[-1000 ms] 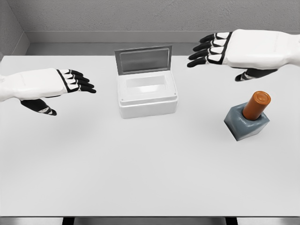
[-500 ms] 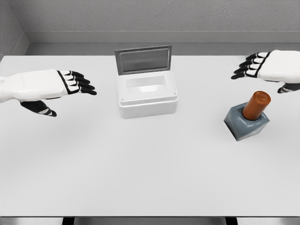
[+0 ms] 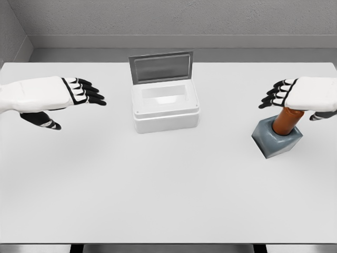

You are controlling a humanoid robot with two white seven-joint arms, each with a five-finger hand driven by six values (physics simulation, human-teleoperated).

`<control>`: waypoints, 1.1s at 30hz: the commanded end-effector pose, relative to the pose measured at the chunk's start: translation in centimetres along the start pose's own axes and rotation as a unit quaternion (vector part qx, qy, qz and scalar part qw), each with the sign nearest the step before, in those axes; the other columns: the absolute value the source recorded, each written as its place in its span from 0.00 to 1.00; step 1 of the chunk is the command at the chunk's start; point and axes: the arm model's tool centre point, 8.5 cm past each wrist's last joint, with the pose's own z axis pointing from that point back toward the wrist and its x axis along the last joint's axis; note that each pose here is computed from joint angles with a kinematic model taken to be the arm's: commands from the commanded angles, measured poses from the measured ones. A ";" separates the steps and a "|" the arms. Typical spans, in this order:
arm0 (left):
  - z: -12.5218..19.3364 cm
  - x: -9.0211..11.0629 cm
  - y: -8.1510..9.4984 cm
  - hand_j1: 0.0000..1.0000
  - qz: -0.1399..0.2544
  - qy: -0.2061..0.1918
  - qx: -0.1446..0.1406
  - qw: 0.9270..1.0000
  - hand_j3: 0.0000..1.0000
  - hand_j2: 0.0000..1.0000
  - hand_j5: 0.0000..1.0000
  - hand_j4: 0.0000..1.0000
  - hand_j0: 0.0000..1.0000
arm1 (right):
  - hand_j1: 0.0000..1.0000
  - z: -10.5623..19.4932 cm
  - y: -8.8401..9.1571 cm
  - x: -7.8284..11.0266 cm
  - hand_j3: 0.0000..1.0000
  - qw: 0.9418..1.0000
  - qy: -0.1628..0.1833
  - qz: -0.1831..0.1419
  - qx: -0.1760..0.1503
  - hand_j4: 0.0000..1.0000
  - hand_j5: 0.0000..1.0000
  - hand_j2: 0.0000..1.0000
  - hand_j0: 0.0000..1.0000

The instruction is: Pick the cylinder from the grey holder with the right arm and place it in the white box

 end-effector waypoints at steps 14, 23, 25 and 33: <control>0.2 -0.1 0.2 1.00 0.000 0.003 0.001 1.000 1.00 1.00 1.00 1.00 1.00 | 0.98 -1.5 1.0 0.5 0.98 1.000 -0.003 0.012 0.018 0.98 0.98 0.98 0.98; 0.2 -0.1 0.4 1.00 -0.002 0.003 0.002 1.000 1.00 1.00 1.00 1.00 1.00 | 0.87 -1.7 2.0 1.0 0.87 0.999 -0.011 0.011 0.036 0.87 0.87 0.87 0.87; 0.3 -0.1 0.5 1.00 -0.003 0.003 0.003 1.000 1.00 1.00 1.00 1.00 1.00 | 0.79 -1.8 2.1 1.0 0.79 0.999 -0.010 0.011 0.037 0.79 0.79 0.79 0.79; 0.3 -0.1 0.6 1.00 -0.004 0.004 0.003 1.000 1.00 1.00 1.00 1.00 1.00 | 0.49 -1.7 2.0 1.0 0.49 0.999 -0.010 0.012 0.037 0.49 0.49 0.49 0.49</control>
